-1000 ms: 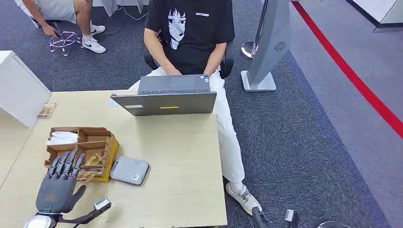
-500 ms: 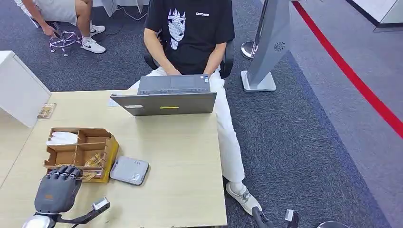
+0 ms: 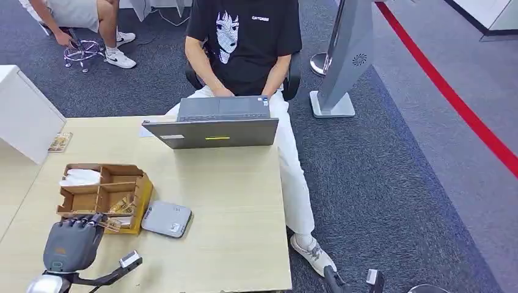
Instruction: Pass the card to the sensor for recognition and then transmit it.
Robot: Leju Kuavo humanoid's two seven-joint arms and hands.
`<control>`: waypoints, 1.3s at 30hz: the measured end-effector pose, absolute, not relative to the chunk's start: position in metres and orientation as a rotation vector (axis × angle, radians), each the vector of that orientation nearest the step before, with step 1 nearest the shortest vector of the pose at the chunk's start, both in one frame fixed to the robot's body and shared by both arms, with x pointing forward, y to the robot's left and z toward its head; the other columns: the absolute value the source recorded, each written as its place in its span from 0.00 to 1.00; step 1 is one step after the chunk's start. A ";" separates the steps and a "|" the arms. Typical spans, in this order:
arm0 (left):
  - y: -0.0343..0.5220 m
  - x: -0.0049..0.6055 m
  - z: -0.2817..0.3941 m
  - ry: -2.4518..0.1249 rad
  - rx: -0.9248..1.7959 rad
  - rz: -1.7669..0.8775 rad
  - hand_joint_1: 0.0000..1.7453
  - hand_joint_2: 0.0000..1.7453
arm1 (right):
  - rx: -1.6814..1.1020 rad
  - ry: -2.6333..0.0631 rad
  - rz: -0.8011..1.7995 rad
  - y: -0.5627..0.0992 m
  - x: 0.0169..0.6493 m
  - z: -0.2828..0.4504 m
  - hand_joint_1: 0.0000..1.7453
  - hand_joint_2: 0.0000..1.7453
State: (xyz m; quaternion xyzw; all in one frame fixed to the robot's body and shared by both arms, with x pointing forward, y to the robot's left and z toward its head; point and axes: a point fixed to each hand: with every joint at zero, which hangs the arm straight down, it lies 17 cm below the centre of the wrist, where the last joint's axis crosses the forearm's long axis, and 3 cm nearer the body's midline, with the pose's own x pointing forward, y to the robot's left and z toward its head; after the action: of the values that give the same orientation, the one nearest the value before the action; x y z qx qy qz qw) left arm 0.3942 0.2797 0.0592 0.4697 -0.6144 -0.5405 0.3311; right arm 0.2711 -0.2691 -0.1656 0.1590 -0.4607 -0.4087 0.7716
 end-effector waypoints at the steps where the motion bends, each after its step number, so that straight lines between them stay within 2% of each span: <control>1: 0.280 0.394 0.060 -1.608 1.229 -1.412 1.00 1.00 | 0.345 -0.999 -0.886 -0.269 0.271 -0.166 0.00 1.00; 9: 0.271 0.393 0.079 -1.663 1.277 -1.408 1.00 1.00 | 0.349 -1.000 -0.886 -0.269 0.271 -0.165 0.00 1.00; 19: 0.241 0.388 0.156 -1.840 1.399 -1.335 1.00 1.00 | 0.350 -1.001 -0.887 -0.269 0.271 -0.165 0.00 1.00; 30: 0.233 0.407 0.181 -1.847 1.498 -1.363 1.00 1.00 | 0.354 -0.998 -0.876 -0.267 0.273 -0.165 0.00 1.00; 34: 0.232 0.427 0.186 -1.858 1.434 -1.338 1.00 1.00 | 0.362 -0.995 -0.863 -0.264 0.277 -0.163 0.00 1.00; 39: 0.244 0.481 0.206 -1.865 1.313 -1.299 1.00 1.00 | 0.382 -0.979 -0.831 -0.251 0.287 -0.161 0.00 1.00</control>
State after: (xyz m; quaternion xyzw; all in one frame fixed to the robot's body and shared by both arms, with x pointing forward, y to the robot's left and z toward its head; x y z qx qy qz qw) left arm 0.4807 0.2437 0.2061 0.4835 -0.6869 -0.4786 0.2556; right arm 0.2871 -0.2511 -0.1610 0.1770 -0.4539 -0.3850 0.7838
